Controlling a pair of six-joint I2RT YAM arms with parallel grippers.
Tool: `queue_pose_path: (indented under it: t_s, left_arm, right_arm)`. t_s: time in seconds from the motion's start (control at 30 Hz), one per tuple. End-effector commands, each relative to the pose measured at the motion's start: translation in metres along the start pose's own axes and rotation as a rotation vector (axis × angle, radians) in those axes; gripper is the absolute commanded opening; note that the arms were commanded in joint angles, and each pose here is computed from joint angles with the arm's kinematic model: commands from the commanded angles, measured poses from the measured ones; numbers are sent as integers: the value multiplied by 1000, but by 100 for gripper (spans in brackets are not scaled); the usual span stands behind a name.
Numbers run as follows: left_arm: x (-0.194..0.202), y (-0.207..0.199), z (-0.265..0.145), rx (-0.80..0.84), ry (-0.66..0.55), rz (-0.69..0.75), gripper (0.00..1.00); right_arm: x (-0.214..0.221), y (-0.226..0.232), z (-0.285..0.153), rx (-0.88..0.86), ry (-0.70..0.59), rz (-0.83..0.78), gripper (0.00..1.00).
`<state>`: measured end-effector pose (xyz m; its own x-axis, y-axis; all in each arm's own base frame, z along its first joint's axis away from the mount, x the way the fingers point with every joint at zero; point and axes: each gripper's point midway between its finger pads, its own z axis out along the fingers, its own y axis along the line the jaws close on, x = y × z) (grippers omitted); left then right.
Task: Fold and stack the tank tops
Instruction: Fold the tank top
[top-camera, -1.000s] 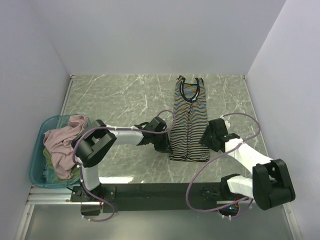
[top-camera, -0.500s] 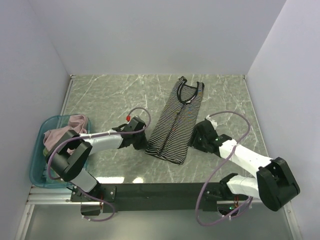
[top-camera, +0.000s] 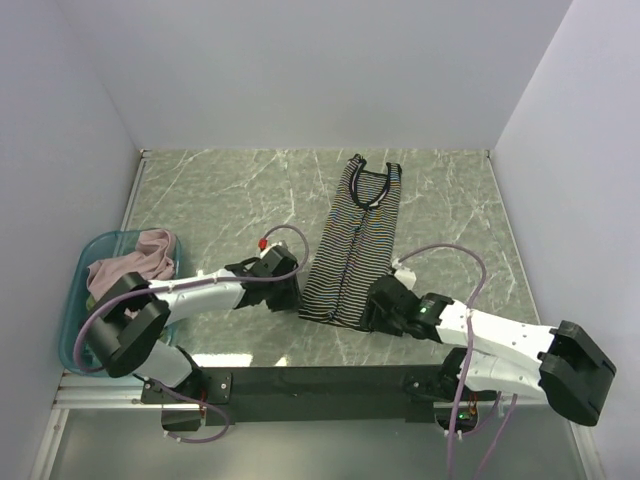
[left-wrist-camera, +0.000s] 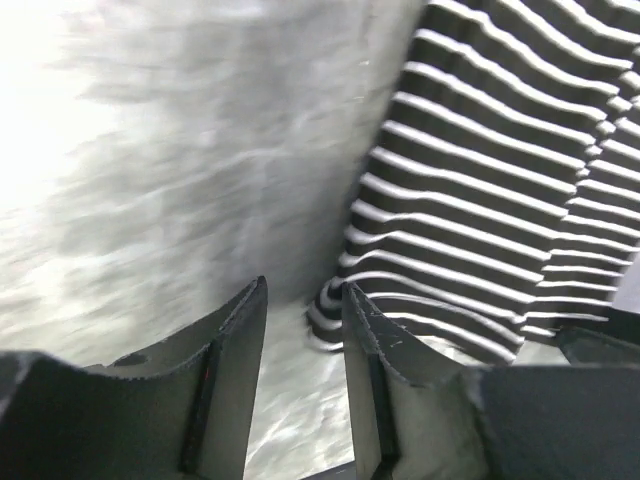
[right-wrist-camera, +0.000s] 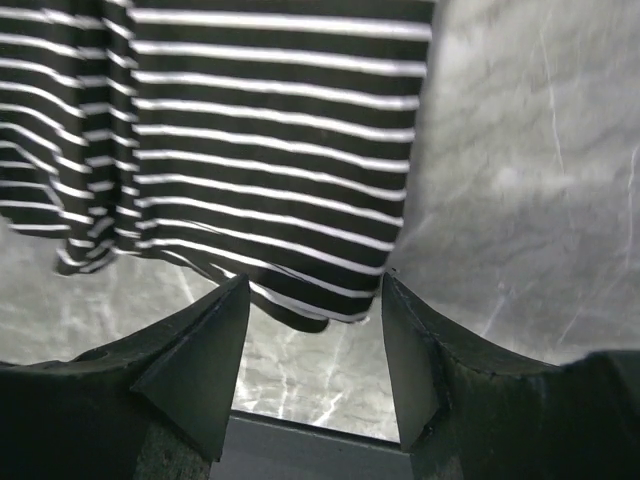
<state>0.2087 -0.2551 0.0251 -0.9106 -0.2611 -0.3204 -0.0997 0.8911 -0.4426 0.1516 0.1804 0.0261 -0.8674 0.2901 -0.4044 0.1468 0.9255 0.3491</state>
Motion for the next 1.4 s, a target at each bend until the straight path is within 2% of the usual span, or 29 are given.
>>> queue_pose_path:
  t_s: [0.0, 0.07, 0.13, 0.2, 0.37, 0.6, 0.73, 0.83, 0.87, 0.97, 1.23, 1.37]
  left_arm:
    - [-16, 9, -24, -83, -45, 115, 42]
    - [-30, -17, -34, -15, -69, 139, 41]
    - [-34, -40, -34, 47, -43, 177, 40]
    - [-37, -54, -29, 86, -41, 189, 39]
    - [-17, -75, -11, 166, 65, 214, 38]
    - [23, -88, 11, 248, 185, 277, 36]
    - [39, -73, 28, 182, 222, 287, 36]
    - [44, -55, 38, 95, 222, 281, 36]
    - [44, -52, 39, 81, 215, 279, 37]
    - [40, -46, 38, 44, 187, 270, 39]
    - [16, -60, 15, 41, 89, 293, 41]
    - [9, -75, 9, 84, 72, 298, 41]
  right_arm:
    - [3, -8, 3, 74, -20, 40, 61]
    - [10, -15, 6, 97, -9, 44, 57]
    - [14, -17, 6, 92, -6, 67, 52]
    - [18, -19, 5, 78, -10, 95, 43]
    - [20, -21, 5, 65, -17, 139, 23]
    - [23, -22, 5, 66, -19, 155, 16]
    - [26, -21, 3, 45, -16, 180, 16]
    - [22, -20, -5, 29, -42, 196, 33]
    - [22, -24, -8, 45, -46, 192, 42]
    - [6, -21, -22, 26, -102, 206, 50]
    - [-37, -6, -52, 48, -244, 159, 47]
    - [-46, 17, -47, 22, -250, 77, 45]
